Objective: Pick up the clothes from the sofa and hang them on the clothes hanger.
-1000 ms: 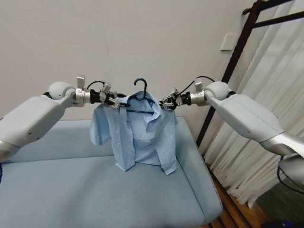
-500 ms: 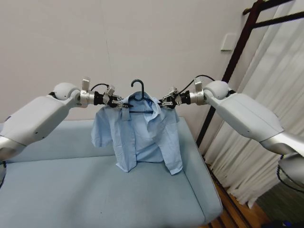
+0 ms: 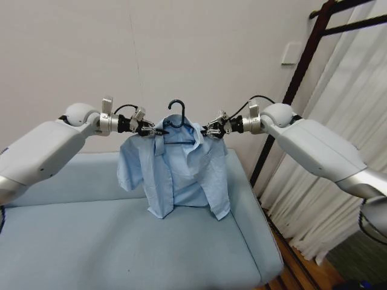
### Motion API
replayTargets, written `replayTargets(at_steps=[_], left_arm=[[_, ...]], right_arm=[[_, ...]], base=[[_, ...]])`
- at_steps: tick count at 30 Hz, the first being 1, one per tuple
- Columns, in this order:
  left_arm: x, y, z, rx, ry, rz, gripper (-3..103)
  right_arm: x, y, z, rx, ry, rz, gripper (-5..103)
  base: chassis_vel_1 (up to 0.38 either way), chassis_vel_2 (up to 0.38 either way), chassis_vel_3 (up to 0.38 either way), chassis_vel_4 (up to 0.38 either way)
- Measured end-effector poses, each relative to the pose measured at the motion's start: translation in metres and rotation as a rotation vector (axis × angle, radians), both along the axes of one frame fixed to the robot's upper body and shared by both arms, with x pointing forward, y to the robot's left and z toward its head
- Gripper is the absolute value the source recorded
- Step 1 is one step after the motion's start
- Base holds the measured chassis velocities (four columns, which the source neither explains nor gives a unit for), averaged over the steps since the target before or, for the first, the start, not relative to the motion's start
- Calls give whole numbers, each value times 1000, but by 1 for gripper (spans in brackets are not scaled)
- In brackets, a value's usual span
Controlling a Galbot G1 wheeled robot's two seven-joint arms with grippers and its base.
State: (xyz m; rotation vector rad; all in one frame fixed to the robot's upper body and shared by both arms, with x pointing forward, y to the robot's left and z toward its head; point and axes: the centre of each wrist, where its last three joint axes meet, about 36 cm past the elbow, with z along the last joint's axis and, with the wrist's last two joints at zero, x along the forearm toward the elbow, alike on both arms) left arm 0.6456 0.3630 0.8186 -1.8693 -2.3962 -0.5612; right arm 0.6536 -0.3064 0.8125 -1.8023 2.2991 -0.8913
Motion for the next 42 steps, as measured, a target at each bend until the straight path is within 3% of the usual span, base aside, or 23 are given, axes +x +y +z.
replayTargets(at_steps=[2,5,7,13,15,17,24,28,30,34,42], left_arm=[[-1,0,1,-5,-1,-4,11],[-4,1,1,-13,-3,3,11],[-4,1,1,-14,-3,4,11],[-6,7,3,-31,-9,24,11],[-7,8,4,-37,-10,26,11],[-8,10,4,-44,-11,29,11],[-14,20,4,-60,-17,34,11],[-17,22,6,-63,-25,30,11],[-19,26,7,-62,-35,21,11],[-22,29,9,-60,-46,13,11],[-25,31,11,-55,-60,-3,11]], right_arm=[[-1,-2,3,3,-4,-4,14],[-5,-8,10,9,-12,-11,31],[-6,-8,11,9,-14,-10,31],[-14,-16,30,15,-27,-14,63],[-15,-18,35,18,-29,-18,63],[-16,-22,42,27,-30,-25,74],[-20,-25,61,75,72,-29,98],[-18,-21,66,107,163,-24,100],[-18,-16,71,142,271,-37,100],[-17,-8,75,159,325,-55,100],[-15,8,72,98,355,-64,100]], base=[[0,0,0,0],[0,0,0,0],[0,0,0,0],[0,0,0,0],[0,0,0,0],[0,0,0,0],[0,0,0,0],[0,0,0,0],[0,0,0,0],[0,0,0,0],[0,0,0,0]])
